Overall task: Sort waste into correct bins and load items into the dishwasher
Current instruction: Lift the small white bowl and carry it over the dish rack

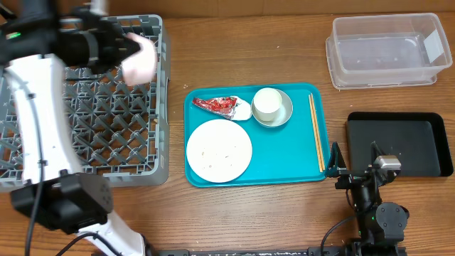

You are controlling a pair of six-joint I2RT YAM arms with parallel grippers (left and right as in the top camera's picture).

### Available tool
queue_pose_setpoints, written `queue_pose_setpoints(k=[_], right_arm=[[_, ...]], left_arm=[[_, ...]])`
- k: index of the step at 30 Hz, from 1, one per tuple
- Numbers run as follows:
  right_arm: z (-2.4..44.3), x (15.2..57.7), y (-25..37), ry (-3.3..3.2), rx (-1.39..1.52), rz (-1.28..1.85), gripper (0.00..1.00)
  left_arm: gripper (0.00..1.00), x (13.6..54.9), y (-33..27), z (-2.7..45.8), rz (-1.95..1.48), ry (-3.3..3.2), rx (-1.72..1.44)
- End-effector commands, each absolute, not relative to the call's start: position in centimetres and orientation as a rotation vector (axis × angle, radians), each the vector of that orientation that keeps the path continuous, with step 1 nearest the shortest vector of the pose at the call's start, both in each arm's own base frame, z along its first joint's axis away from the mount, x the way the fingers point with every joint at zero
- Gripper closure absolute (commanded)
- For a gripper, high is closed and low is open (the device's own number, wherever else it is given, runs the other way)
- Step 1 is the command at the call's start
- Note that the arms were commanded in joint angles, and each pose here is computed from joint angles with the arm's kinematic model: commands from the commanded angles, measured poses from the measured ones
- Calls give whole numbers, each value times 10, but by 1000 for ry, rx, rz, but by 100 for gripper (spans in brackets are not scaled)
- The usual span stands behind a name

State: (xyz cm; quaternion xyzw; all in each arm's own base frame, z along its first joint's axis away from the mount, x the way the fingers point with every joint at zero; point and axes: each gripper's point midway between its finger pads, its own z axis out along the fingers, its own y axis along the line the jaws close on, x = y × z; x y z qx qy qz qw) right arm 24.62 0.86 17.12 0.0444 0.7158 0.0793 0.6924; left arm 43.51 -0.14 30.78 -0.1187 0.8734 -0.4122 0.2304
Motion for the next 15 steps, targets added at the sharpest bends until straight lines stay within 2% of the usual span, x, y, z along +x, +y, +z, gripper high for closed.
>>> queue_pose_setpoints(k=[1, 10, 15], right_arm=[[170, 246, 8, 1594, 106, 175, 0], [170, 246, 8, 1594, 106, 175, 0], [170, 246, 8, 1594, 106, 175, 0]], left_arm=[[96, 422, 11, 333, -1385, 2177, -146], [96, 398, 93, 301, -1612, 1828, -309], [96, 387, 131, 275, -1575, 1768, -405]])
